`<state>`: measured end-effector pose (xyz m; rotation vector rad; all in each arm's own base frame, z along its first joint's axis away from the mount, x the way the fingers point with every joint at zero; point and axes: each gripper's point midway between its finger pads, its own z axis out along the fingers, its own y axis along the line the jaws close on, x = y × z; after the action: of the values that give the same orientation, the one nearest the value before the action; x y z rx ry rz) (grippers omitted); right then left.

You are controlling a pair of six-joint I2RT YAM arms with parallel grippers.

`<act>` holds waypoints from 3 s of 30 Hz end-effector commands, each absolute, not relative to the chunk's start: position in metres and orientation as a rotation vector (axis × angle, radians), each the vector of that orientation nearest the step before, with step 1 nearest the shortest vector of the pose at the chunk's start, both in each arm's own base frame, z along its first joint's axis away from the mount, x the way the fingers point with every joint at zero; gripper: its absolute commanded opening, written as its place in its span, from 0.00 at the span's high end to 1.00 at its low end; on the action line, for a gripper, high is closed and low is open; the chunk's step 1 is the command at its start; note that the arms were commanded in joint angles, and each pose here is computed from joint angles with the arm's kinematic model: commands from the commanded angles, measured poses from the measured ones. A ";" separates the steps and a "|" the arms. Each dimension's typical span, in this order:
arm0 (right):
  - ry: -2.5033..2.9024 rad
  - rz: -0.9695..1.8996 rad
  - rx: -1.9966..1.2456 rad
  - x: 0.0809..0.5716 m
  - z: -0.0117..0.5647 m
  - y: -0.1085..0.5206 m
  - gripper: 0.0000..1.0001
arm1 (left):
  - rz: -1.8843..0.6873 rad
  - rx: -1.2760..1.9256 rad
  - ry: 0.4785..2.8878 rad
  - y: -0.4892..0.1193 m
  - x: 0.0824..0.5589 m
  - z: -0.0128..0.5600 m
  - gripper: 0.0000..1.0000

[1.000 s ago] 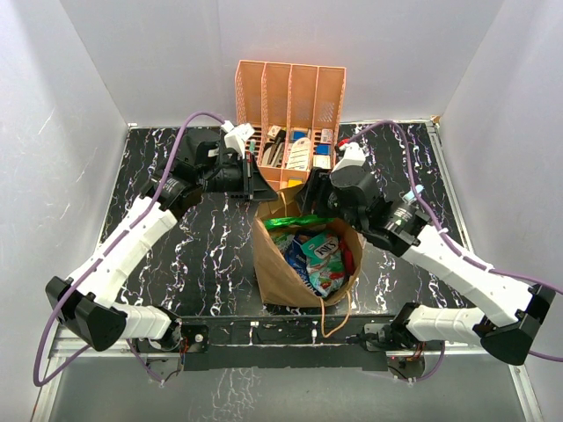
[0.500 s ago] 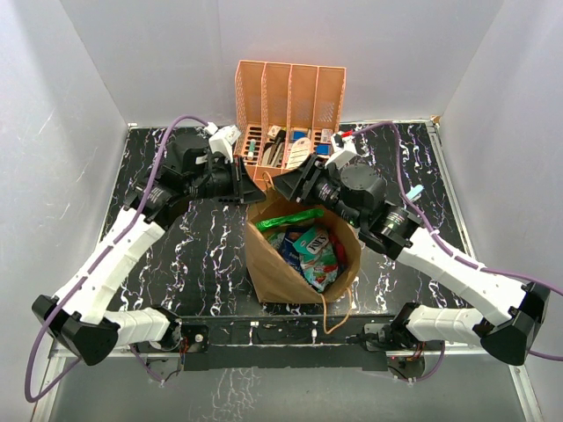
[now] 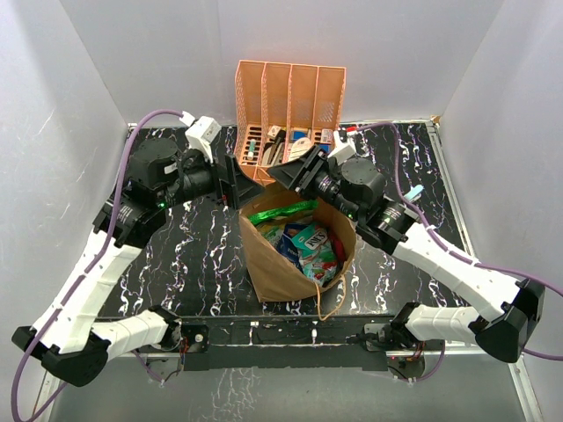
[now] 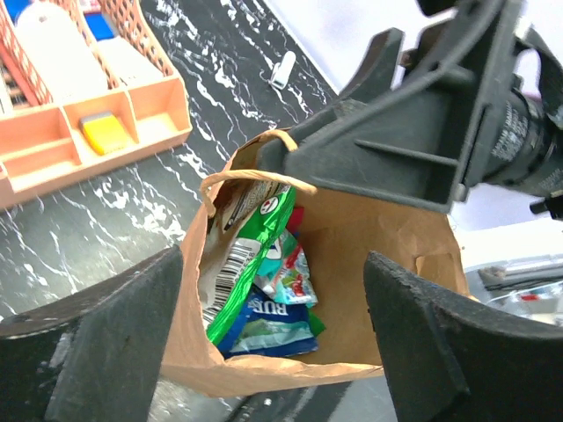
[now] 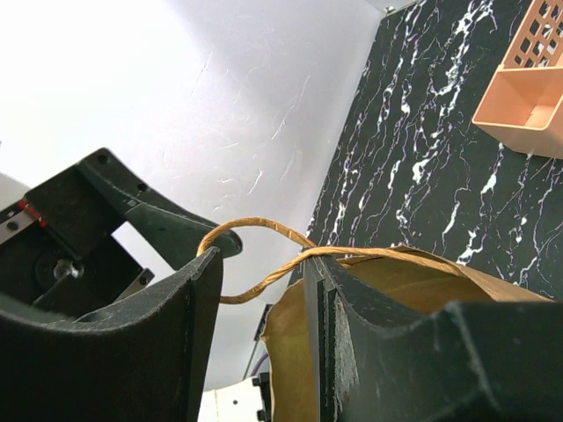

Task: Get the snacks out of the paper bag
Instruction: Adjust the paper bag at the center of the board.

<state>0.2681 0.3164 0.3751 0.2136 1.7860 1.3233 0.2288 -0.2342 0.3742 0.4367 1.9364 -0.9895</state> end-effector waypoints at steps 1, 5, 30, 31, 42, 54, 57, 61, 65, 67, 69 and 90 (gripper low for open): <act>1.624 1.405 0.277 0.270 0.427 0.300 0.56 | -0.931 0.679 1.778 -0.242 0.233 0.379 0.16; 1.627 1.385 0.271 0.276 0.427 0.294 0.55 | -0.823 0.777 1.625 -0.244 0.249 0.373 0.15; 1.606 1.328 0.215 0.260 0.455 0.266 0.43 | -1.179 0.771 1.555 -0.306 0.271 0.391 0.96; 1.612 1.289 0.199 0.258 0.456 0.260 0.40 | -1.192 0.756 1.563 -0.305 0.270 0.392 0.98; 1.917 0.768 0.064 0.216 0.403 0.177 0.02 | -0.980 0.347 1.695 -0.256 0.290 0.429 1.00; 2.157 0.747 0.025 0.173 0.331 0.162 0.02 | -0.597 0.137 1.863 -0.183 0.289 0.403 1.00; 2.184 0.900 -0.033 0.167 0.328 0.189 0.02 | -0.527 0.091 1.880 -0.167 0.285 0.397 1.00; 2.220 1.080 -0.082 0.164 0.319 0.224 0.02 | -0.432 0.004 1.892 -0.140 0.275 0.392 1.00; 2.144 1.211 -0.116 0.167 0.338 0.244 0.02 | -0.394 -0.089 1.852 -0.116 0.260 0.387 1.00; 2.123 1.224 -0.128 0.169 0.346 0.247 0.02 | -0.386 -0.136 1.842 -0.106 0.253 0.388 1.00; 2.130 1.224 -0.139 0.169 0.343 0.248 0.02 | -0.406 -0.159 1.837 -0.103 0.247 0.386 1.00; 1.853 1.663 0.054 0.132 0.350 0.243 0.12 | -0.605 -0.144 1.810 -0.116 0.218 0.379 1.00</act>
<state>0.1300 0.2457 0.3006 0.0432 2.1094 1.5365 0.2236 -0.1151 0.3611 -0.1352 1.8744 -0.5427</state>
